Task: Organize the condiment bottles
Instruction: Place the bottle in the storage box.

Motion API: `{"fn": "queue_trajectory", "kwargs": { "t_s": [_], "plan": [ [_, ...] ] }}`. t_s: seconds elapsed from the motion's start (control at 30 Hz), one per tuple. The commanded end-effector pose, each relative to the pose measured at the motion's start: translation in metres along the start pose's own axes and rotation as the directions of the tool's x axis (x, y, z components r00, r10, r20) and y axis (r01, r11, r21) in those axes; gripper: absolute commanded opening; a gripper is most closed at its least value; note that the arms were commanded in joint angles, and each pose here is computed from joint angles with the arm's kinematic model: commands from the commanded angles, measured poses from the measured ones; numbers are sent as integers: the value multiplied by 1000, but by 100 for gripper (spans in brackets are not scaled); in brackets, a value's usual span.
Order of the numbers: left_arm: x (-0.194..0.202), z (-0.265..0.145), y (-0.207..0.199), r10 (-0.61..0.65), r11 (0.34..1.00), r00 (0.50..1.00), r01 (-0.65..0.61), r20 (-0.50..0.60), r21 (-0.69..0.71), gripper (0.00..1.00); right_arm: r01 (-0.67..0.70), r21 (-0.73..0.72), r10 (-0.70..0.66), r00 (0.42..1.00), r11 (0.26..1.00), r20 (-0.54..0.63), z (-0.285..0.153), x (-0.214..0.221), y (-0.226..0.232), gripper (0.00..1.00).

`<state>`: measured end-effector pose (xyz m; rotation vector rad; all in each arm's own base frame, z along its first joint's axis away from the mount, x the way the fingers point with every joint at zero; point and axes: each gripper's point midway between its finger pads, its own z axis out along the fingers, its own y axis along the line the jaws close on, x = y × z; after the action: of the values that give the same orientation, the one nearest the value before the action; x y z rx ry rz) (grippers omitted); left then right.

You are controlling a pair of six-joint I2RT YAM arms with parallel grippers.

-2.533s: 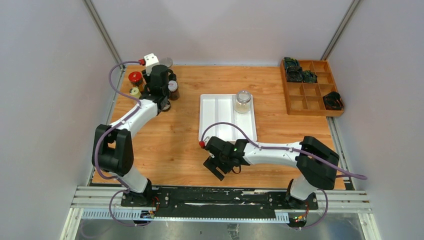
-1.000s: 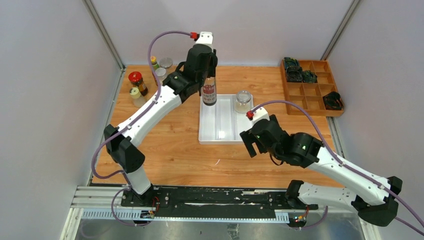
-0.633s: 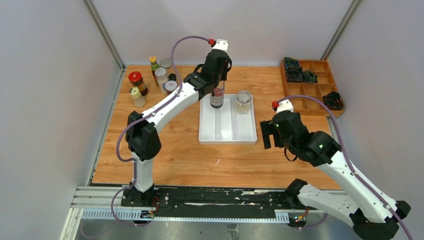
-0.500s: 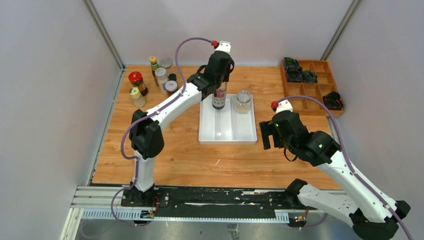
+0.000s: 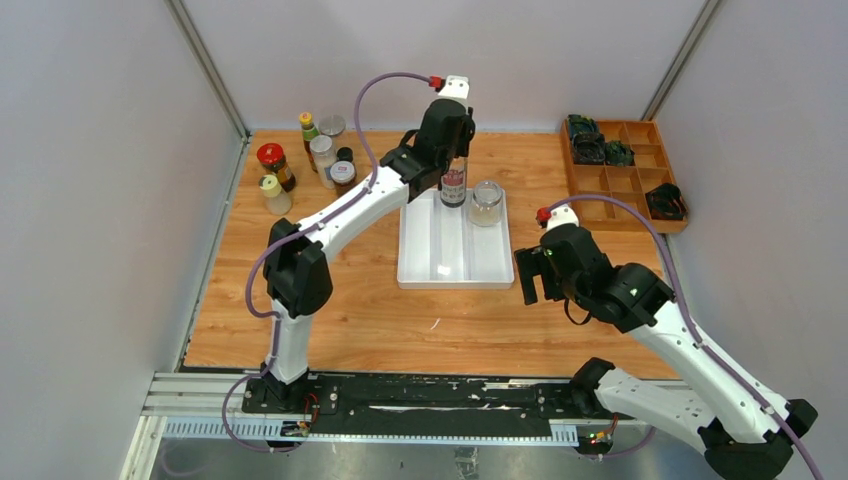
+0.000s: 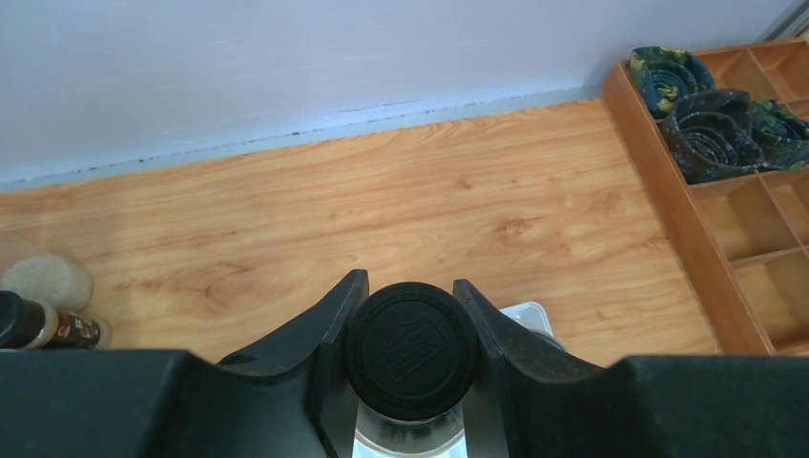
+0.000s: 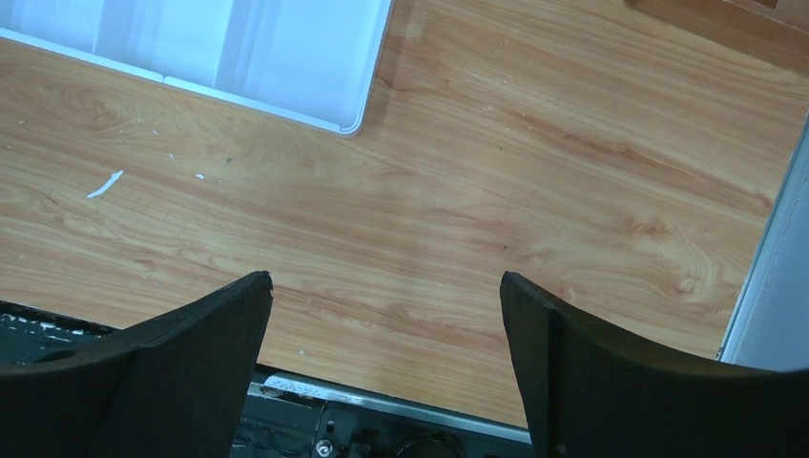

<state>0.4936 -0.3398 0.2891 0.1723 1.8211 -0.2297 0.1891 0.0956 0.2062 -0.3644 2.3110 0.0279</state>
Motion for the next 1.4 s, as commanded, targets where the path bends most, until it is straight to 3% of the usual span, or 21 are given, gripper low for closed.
{"fn": "queue_trajectory", "kwargs": {
  "t_s": [0.0, 1.27, 1.3, 1.37],
  "plan": [
    [-47, -1, -10, -68, 998, 986, 66, 155, 22, 2, -4, -11, 4, 1000, 1000, -8, 0, 6, -1, 96],
    [23, 24, -6, -41, 999, 996, 42, 75, -17, 1, 15, -42, -16, 999, 999, -30, 14, 11, 9, 96],
    [24, 23, -5, -39, 999, 997, 41, 72, -19, 3, 14, -42, -15, 999, 999, -30, 14, 11, 9, 96],
    [26, 22, -4, -39, 999, 997, 41, 65, -20, 18, 14, -43, -15, 999, 999, -31, 14, 12, 9, 96]
  ]
}}
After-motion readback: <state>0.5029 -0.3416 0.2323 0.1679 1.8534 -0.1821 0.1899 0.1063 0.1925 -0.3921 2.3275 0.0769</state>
